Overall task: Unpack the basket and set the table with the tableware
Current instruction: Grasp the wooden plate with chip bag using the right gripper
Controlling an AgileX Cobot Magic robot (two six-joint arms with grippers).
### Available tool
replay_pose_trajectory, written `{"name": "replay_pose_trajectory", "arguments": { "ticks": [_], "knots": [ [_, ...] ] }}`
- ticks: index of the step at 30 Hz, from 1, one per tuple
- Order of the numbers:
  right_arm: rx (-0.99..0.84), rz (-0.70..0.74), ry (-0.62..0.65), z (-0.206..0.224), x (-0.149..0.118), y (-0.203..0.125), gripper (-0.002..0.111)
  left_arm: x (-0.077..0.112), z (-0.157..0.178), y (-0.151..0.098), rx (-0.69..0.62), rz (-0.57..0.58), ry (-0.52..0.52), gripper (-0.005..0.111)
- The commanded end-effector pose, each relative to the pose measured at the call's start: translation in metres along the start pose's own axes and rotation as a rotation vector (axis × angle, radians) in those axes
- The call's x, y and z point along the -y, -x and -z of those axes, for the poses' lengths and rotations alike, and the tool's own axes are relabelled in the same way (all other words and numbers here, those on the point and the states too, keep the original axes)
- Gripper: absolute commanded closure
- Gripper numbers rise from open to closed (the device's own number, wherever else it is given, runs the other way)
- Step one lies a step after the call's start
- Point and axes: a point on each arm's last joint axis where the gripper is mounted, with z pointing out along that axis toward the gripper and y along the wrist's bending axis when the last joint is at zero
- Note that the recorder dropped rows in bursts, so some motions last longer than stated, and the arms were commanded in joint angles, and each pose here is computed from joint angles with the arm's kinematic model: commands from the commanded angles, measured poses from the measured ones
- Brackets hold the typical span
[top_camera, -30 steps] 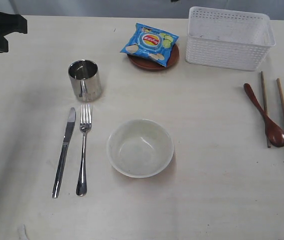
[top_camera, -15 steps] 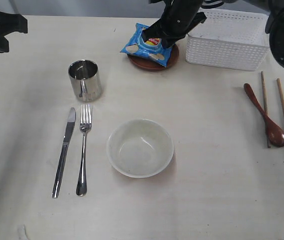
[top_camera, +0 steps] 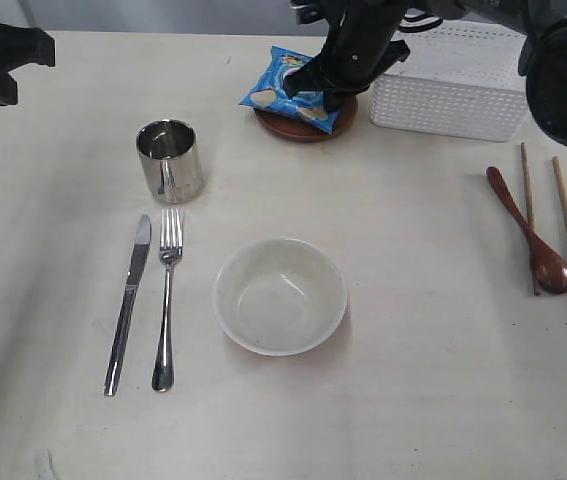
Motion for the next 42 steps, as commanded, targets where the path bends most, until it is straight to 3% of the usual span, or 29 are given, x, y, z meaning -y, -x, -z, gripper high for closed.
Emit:
{"name": "replay_pose_trajectory", "arguments": {
  "ticks": [1, 14, 25, 36, 42],
  "knots": [
    [-0.023, 0.008, 0.001, 0.001, -0.005, -0.001, 0.109, 0.000, -0.001, -0.001, 0.003, 0.001, -0.005, 0.107],
    [-0.073, 0.062, -0.025, -0.017, -0.023, -0.007, 0.109, 0.000, -0.001, -0.001, 0.003, 0.001, -0.005, 0.107],
    [-0.152, 0.033, 0.028, -0.021, -0.029, -0.015, 0.109, 0.000, -0.001, -0.001, 0.003, 0.001, -0.005, 0.107],
    [-0.179, 0.112, 0.069, -0.021, -0.073, -0.017, 0.109, 0.000, -0.001, -0.001, 0.003, 0.001, -0.005, 0.107],
    [-0.191, 0.129, 0.060, -0.020, -0.074, -0.017, 0.109, 0.000, -0.001, -0.001, 0.003, 0.001, -0.005, 0.107]
  ]
}}
